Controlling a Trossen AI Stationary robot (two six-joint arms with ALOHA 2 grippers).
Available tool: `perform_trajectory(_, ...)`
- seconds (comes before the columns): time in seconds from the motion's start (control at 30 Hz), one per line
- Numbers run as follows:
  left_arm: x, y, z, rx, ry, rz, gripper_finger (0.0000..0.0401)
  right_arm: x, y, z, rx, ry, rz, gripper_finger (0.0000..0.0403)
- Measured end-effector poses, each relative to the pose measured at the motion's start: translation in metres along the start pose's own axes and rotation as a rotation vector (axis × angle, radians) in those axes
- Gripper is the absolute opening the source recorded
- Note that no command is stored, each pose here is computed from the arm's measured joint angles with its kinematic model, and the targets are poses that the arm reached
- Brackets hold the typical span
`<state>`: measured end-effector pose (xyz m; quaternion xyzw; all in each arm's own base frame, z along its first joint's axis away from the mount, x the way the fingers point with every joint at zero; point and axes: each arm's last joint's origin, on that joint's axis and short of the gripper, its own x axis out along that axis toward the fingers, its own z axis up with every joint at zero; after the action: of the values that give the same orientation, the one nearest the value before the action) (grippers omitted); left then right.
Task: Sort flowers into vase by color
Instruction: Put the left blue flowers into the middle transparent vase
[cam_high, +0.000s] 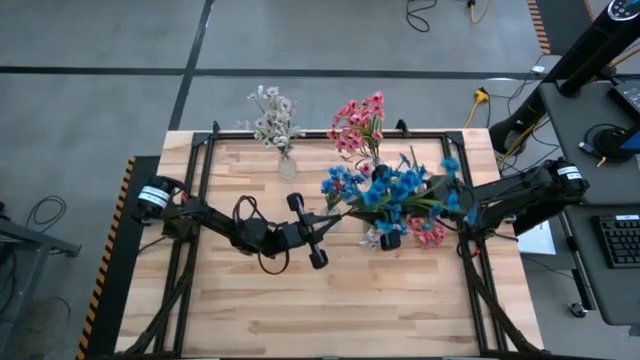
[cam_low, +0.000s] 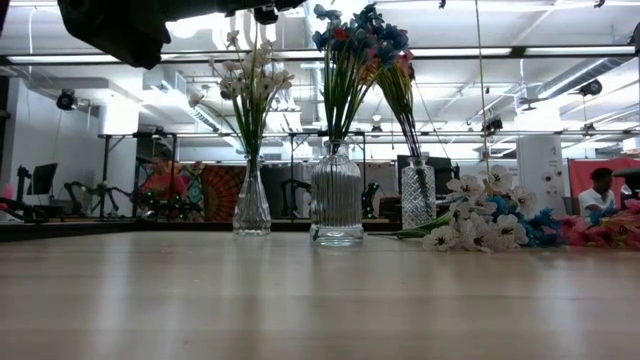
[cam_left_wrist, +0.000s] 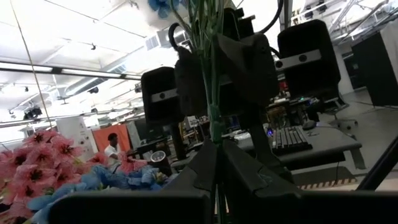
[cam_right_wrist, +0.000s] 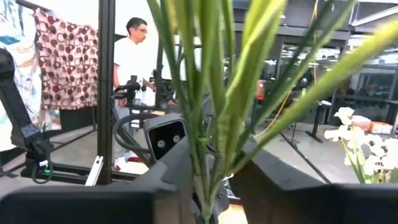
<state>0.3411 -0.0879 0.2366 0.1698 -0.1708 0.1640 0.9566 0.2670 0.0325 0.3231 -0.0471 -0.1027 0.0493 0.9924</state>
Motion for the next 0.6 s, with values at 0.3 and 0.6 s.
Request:
perform_trajectory(0.3,-0.001,0.000,-0.001,0.014,0.055,0.068,0.0031,-0.003,0.000,0.004,0.001,-0.004,0.016,0.0016)
perform_trajectory(0.6,-0.009,-0.009,0.009,0.076,0.124,0.041,0.0089,-0.023,-0.002,0.020,0.013,0.032,0.020,0.0018)
